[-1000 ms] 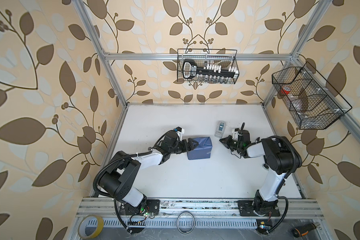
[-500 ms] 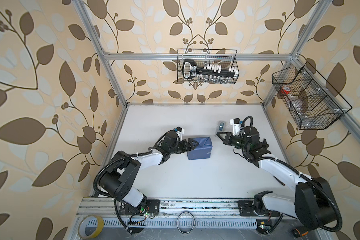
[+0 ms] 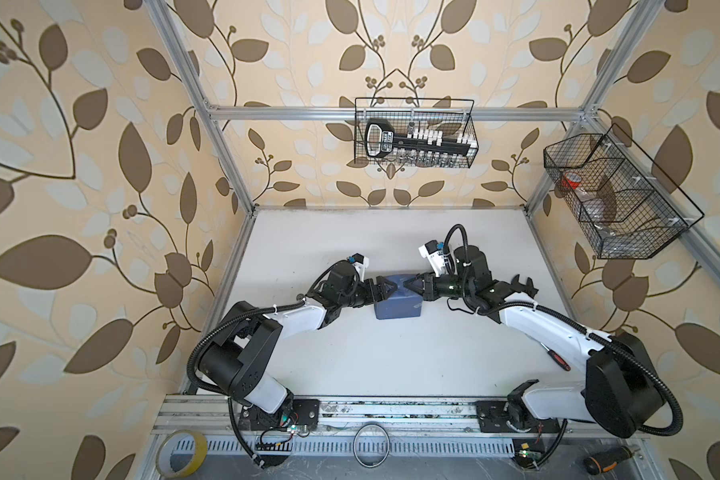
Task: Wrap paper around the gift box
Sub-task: 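Press the tape onto the navy paper fold with the right gripper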
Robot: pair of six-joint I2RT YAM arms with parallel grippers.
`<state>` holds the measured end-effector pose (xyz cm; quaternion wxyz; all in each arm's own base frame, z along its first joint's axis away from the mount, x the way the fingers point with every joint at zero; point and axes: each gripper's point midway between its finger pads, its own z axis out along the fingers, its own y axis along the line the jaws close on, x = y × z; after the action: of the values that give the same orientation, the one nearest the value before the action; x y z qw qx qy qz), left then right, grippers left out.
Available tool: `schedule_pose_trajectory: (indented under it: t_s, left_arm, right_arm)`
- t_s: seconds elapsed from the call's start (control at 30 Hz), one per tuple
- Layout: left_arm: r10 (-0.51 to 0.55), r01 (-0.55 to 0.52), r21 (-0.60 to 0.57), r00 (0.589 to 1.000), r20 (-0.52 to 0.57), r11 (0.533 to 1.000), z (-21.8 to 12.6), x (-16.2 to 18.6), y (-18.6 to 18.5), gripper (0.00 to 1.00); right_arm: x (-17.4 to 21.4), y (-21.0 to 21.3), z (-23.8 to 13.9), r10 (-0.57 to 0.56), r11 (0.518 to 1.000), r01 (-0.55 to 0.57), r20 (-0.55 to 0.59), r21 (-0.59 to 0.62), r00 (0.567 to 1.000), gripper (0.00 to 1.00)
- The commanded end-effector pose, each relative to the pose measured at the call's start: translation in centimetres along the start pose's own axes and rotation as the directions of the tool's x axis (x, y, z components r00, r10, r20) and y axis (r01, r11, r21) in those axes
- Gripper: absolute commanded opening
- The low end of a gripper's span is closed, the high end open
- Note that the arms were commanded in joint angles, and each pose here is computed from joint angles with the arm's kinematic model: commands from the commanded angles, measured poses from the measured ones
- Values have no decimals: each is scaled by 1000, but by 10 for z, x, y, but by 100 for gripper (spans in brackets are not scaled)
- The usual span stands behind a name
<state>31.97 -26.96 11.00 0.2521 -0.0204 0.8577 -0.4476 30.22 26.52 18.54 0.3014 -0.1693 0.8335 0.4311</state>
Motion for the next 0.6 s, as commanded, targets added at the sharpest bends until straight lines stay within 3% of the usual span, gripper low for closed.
schedule_pose_trajectory:
  t_s: [0.0,0.57]
  left_arm:
    - [-87,67,-173,989,-116,983,2,39,50,91]
    - [-85,64,-176,990,-115,982,2,39,50,91]
  right_arm:
    - [7,1,4,-40,999,40,-76,-5,996,0]
    - [7,-16,8,6,1000,-4,-153,12,988,0]
